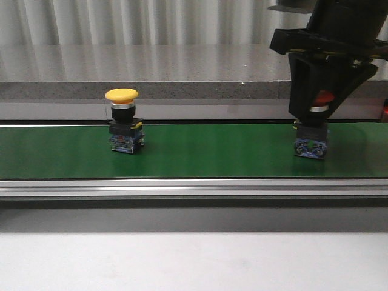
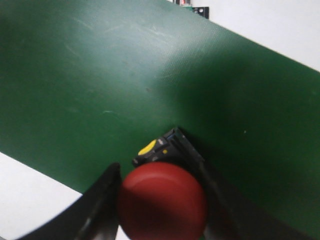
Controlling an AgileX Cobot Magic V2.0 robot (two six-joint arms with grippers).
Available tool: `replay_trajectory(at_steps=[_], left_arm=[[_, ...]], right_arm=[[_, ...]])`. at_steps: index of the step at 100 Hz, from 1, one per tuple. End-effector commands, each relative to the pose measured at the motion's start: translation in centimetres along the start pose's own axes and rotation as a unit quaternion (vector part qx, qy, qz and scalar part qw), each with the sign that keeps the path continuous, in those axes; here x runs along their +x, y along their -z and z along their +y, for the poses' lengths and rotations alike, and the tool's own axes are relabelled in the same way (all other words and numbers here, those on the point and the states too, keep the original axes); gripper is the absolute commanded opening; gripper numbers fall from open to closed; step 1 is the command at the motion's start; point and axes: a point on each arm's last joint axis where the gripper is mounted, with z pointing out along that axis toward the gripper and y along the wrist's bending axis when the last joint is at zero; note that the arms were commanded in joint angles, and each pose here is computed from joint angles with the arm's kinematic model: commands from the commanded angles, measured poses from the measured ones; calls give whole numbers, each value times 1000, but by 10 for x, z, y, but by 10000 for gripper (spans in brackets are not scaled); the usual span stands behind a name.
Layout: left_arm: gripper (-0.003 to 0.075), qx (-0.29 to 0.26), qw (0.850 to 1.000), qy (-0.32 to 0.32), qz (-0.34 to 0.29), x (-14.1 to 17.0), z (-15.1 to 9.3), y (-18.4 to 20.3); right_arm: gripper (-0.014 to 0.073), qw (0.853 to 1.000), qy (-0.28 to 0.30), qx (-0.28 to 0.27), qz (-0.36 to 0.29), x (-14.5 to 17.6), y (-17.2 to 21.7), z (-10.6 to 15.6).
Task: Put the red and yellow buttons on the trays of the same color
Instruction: 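Lower the right gripper onto the red button at the conveyor's far end and grasp it, then carry the red button into the red tray and open the right gripper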
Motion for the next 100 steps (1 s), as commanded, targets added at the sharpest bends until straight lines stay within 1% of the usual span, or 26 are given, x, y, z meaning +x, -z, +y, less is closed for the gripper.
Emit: replay_trajectory(at_steps=[1,11,18,30,44,58,73,82,94,100], left_arm=[[-20,3,999,8,-44,-13,-1,3],[-20,3,999,8,-44,-13,-1,3],[-20,3,999,8,-44,-13,-1,3],[-20,3,999,8,-44,-13,-1,3],[-20,3,999,8,-44,-13,-1,3],[-20,3,999,8,-44,-13,-1,3],[-20,3,999,8,-44,-13,-1,3],[-20,3,999,8,-44,-13,-1,3],[-20,3,999,8,-44,-13,-1,3],[-20,3,999,8,-44,-13,-1,3]], right_arm=[[173,998,10,2,-55,-6,27,3],[174,998,9,4,-66,-4,36,2],[174,997,-4,7,-81,-2,48,-1],[174,992,-55,18,-112,4,71,-18],[174,980,-130,40,-146,14,97,-50],[174,961,-205,70,-171,29,118,-90],[174,933,-292,103,-183,49,131,-135],[174,915,-329,122,-199,60,139,-157],[174,890,-369,143,-227,71,148,-179],[174,882,-382,151,-232,75,149,-188]])
